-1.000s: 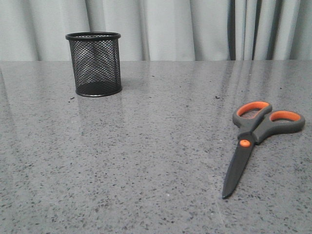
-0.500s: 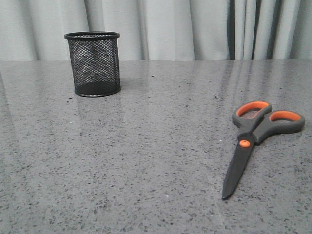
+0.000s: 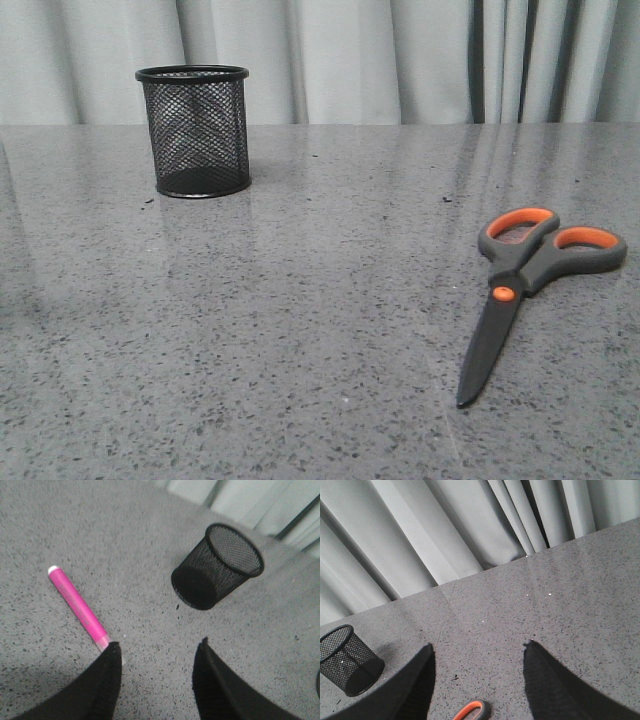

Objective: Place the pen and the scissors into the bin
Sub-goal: 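Grasp the pink highlighter with the left gripper and lift it upright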

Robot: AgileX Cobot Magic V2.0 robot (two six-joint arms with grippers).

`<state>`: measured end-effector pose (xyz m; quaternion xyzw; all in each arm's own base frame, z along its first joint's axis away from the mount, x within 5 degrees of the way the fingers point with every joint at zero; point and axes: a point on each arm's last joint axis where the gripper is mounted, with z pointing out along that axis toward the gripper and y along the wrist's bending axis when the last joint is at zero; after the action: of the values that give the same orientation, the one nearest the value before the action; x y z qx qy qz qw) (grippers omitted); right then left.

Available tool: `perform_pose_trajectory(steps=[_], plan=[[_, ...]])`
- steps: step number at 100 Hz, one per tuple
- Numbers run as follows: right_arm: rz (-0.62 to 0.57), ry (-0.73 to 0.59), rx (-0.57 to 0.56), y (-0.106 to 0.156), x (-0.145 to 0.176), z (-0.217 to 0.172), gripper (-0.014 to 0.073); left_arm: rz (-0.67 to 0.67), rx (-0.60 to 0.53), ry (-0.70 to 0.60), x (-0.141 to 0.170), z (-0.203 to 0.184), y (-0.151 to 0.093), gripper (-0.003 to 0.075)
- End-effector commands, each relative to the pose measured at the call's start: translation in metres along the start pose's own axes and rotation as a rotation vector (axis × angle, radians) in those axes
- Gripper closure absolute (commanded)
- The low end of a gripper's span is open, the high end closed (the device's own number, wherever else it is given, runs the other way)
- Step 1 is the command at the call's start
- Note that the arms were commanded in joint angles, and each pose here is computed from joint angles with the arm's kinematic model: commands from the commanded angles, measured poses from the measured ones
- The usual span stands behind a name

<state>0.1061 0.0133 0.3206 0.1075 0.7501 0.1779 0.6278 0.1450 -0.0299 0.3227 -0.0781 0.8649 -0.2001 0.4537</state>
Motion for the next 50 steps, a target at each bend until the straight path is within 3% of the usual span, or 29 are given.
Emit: perform_pose_trajectory(steps=[1,12,24,40,50], plan=[[-0.016,-0.081,-0.017,0.005,-0.016,-0.001,0.0235,-0.031,-0.009,0.054,-0.033,0.021,-0.008,0.0445],[-0.016,-0.064,-0.013,0.005,-0.014,-0.001,0.0235,-0.041,-0.032,0.132,-0.060,0.056,-0.011,0.0436],[-0.016,-0.050,-0.011,0.005,-0.013,-0.001,0.0235,-0.094,-0.109,0.243,-0.077,0.095,-0.004,0.0367],[-0.016,0.001,-0.001,0.004,-0.008,0.000,0.0235,-0.126,-0.216,0.417,-0.082,0.136,0.013,0.0306],[-0.016,0.040,0.006,0.003,-0.005,-0.001,0.0235,-0.151,-0.274,0.428,-0.083,0.146,0.021,0.0306]])
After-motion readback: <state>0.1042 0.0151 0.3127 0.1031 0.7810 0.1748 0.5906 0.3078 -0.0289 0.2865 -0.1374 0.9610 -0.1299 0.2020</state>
